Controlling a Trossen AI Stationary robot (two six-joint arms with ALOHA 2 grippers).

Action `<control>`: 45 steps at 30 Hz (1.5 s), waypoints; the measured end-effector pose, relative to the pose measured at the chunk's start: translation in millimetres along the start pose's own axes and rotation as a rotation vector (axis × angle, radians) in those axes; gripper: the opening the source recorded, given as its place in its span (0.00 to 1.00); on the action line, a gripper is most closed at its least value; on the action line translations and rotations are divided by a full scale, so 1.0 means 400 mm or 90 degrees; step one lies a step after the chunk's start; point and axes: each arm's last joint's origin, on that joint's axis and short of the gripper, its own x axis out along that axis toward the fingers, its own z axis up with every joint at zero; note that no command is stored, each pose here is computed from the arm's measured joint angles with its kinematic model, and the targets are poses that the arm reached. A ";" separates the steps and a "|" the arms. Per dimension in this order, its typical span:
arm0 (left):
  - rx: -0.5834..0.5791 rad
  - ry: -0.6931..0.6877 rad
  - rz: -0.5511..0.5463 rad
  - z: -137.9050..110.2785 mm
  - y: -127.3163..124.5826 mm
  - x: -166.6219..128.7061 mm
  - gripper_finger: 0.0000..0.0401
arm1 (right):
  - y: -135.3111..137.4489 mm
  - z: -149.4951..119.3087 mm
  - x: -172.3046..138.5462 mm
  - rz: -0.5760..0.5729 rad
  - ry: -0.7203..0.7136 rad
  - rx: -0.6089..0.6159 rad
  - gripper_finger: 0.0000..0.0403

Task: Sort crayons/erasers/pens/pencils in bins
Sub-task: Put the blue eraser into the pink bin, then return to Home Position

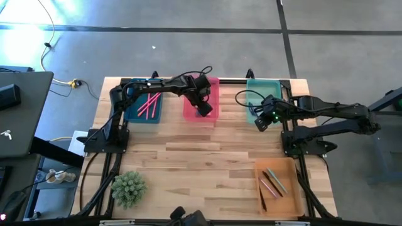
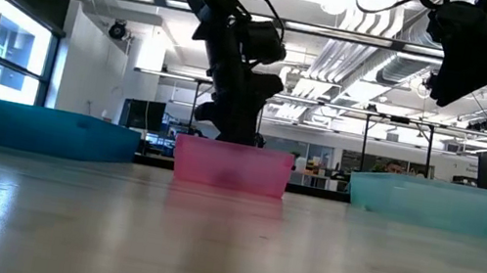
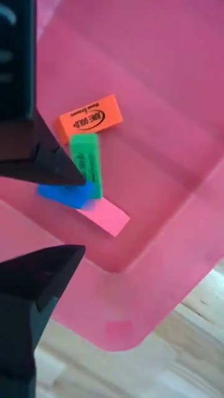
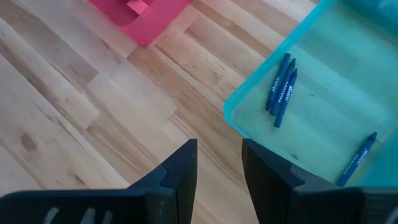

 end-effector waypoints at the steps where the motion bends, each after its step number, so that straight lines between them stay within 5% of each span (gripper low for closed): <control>1: -0.005 0.002 -0.010 0.002 0.006 -0.001 0.39 | 0.000 0.000 0.000 0.000 0.000 0.000 0.29; 9: -0.073 0.004 -0.116 0.046 0.047 -0.060 0.46 | 0.002 0.004 0.000 0.003 -0.012 -0.048 0.29; 14: -0.010 -0.110 -0.142 0.097 0.027 -0.212 0.46 | 0.004 0.021 -0.013 0.036 -0.072 -0.081 0.29; 19: 0.073 -0.237 -0.107 0.083 -0.025 -0.377 0.46 | 0.005 0.046 -0.035 0.074 -0.162 -0.101 0.29; 23: 0.115 -0.317 -0.115 0.042 -0.067 -0.500 0.45 | 0.008 0.063 -0.053 0.104 -0.227 -0.096 0.29; 29: 0.144 -0.419 -0.185 -0.042 -0.124 -0.583 0.43 | 0.018 0.085 -0.071 0.143 -0.300 -0.077 0.29; 45: 0.109 -0.460 -0.291 -0.355 -0.115 -0.555 0.42 | 0.028 0.118 -0.092 0.145 -0.407 -0.001 0.29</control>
